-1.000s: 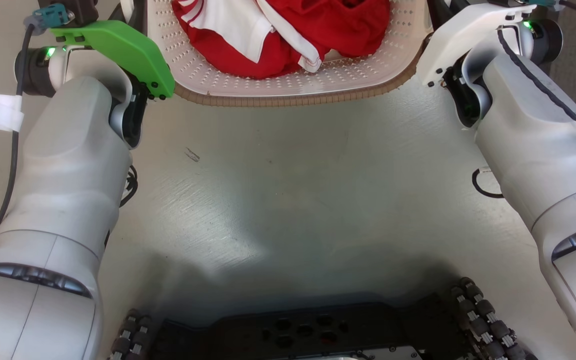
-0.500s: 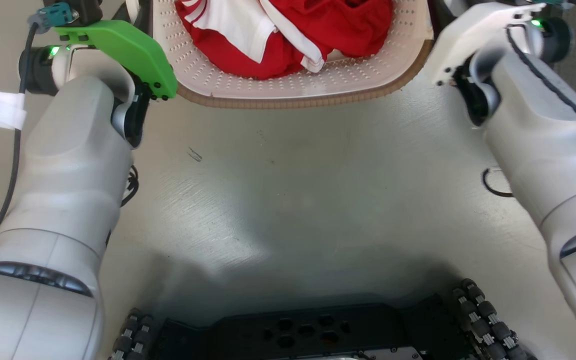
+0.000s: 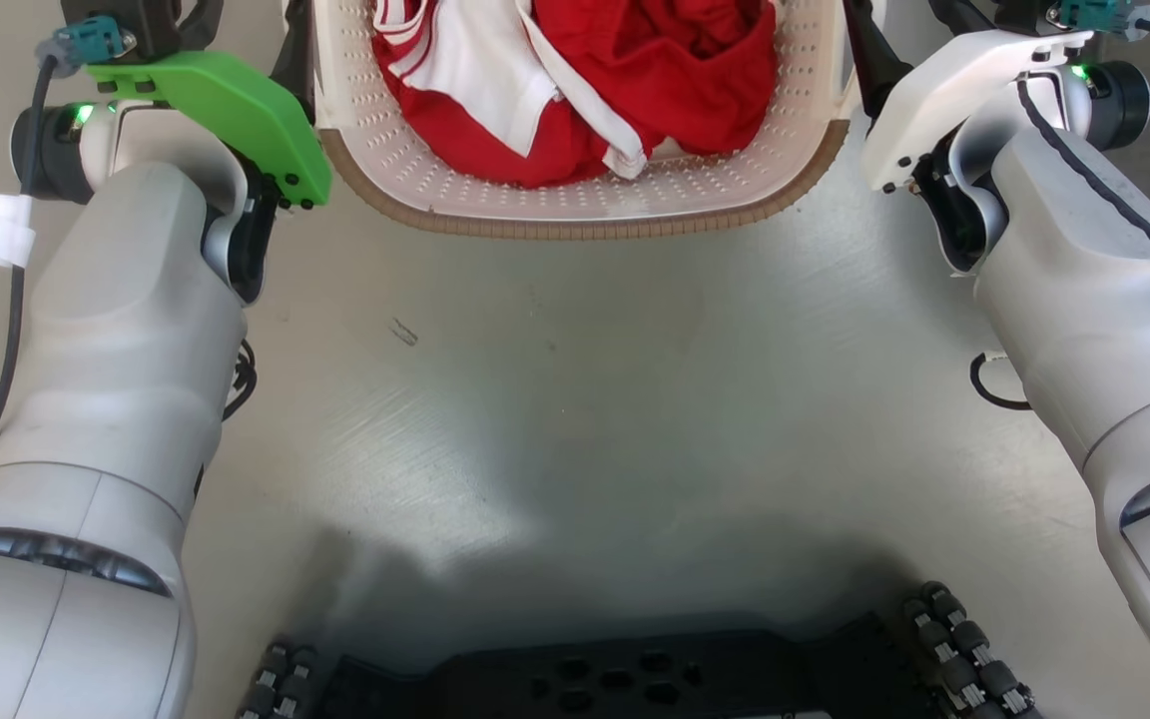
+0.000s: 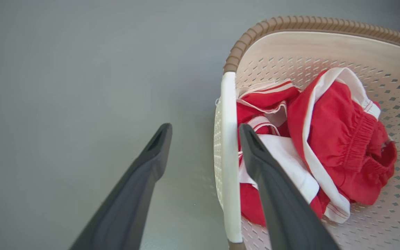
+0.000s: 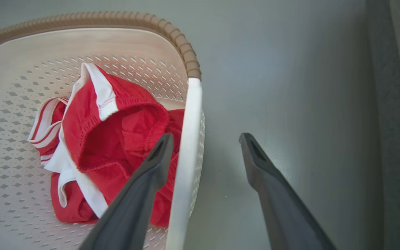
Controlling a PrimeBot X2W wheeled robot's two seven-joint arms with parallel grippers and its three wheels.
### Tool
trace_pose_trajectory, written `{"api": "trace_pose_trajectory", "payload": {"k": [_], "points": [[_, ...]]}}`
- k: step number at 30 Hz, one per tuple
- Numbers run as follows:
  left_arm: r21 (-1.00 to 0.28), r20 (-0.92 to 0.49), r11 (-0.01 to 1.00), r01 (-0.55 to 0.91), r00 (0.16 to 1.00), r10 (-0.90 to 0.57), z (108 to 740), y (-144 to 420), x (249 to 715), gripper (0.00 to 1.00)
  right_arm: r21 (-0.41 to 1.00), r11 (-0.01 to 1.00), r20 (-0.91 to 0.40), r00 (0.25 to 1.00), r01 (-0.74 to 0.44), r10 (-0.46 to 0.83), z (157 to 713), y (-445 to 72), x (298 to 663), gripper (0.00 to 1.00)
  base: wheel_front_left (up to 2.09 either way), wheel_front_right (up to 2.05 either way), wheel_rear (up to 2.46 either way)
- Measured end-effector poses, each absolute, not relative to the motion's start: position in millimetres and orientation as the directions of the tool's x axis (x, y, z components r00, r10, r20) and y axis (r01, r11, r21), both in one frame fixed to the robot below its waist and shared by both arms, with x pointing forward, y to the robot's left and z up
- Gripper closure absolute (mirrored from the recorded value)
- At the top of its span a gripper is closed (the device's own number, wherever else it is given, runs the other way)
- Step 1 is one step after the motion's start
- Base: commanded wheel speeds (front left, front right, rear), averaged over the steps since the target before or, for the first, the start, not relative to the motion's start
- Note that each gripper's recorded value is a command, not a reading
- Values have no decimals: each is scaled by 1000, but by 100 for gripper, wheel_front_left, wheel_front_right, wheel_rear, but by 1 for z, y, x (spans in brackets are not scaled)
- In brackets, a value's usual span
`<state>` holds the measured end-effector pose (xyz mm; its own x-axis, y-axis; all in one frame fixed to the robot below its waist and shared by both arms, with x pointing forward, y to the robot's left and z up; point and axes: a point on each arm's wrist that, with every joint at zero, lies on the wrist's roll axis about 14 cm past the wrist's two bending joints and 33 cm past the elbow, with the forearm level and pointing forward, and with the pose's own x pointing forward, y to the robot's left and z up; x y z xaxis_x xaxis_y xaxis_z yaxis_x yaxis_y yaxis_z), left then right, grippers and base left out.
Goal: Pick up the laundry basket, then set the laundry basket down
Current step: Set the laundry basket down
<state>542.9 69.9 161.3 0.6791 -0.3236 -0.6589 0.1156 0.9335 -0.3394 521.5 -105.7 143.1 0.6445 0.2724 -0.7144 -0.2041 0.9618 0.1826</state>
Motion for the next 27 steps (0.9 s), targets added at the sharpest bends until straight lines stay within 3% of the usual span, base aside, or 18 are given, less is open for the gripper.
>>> {"api": "trace_pose_trajectory", "payload": {"k": [7, 14, 27], "points": [[-334, -646, 931, 145, 684, -338, 176, 66, 543, 0, 196, 957, -686, 667, -214, 290, 162, -103, 525, 0, 0, 0, 0], [-342, -625, 928, 150, 701, -344, 196, 65, 538, 0, 211, 956, -610, 737, -205, 293, 197, -105, 542, 0, 0, 0, 0], [-306, -359, 931, 198, 882, -305, 313, 80, 583, 0, 206, 965, -464, 852, -160, 241, 278, -122, 549, 0, 0, 0, 0]]}}
